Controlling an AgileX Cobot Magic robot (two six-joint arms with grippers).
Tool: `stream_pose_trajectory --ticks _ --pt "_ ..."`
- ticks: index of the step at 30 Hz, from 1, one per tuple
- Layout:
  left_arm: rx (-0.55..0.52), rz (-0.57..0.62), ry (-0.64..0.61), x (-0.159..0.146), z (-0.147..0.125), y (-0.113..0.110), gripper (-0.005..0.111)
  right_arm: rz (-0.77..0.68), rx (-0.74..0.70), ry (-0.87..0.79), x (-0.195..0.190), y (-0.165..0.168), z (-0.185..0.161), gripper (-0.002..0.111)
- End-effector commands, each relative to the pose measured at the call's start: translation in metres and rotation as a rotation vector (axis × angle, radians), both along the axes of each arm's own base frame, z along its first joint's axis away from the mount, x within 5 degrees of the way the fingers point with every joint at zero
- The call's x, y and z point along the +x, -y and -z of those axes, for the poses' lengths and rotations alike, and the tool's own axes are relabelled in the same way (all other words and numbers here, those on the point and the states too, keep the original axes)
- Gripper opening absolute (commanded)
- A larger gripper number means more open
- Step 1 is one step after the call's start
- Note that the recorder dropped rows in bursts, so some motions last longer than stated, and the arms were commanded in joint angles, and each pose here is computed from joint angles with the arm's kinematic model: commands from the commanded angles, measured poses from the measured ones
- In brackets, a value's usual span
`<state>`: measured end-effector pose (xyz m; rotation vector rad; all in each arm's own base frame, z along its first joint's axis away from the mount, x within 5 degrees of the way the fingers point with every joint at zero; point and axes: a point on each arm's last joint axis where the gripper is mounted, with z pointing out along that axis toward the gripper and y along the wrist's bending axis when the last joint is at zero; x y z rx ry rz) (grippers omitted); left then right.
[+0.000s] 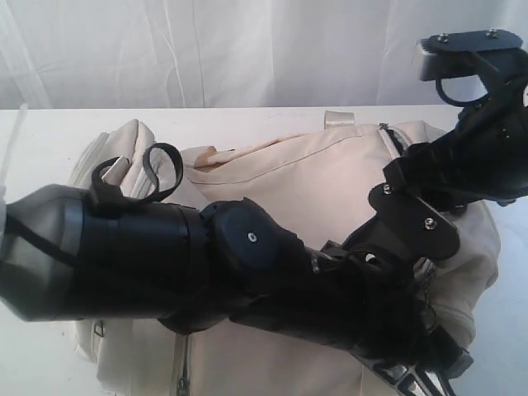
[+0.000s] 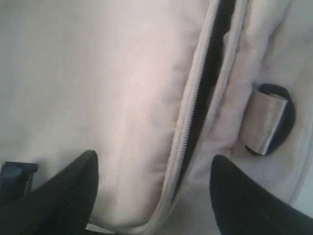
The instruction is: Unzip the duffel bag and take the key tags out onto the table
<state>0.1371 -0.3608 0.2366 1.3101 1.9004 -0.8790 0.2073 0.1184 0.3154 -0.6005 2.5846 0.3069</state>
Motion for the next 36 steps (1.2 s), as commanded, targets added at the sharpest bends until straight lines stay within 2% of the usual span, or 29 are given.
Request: stream_pose_trajectory --ticks 1,7,14,24,31,36 --pt "-0.008 -0.029 0.033 0.002 -0.005 -0.008 0.064 -0.013 -0.054 -0.044 0.006 -0.001 0.012 0.061" --pt "0.019 -0.038 0.023 0.0 0.004 -0.015 0.064 -0.014 -0.068 -0.081 0.01 -0.004 0.02 0.061" --pt "-0.013 0.001 0.108 -0.003 -0.015 -0.02 0.064 -0.013 -0.069 -0.127 0.013 -0.007 0.027 0.059" --pt "-0.009 -0.005 0.157 -0.001 -0.017 -0.021 0.064 -0.014 -0.096 -0.182 0.02 -0.011 0.042 0.033" --pt "-0.005 0.03 0.128 -0.005 -0.016 -0.021 0.064 -0.027 -0.094 -0.117 0.025 -0.011 0.033 0.0" --pt "-0.002 0.051 0.108 -0.007 -0.015 -0.021 0.063 -0.017 -0.064 -0.052 0.033 -0.014 0.019 0.0"
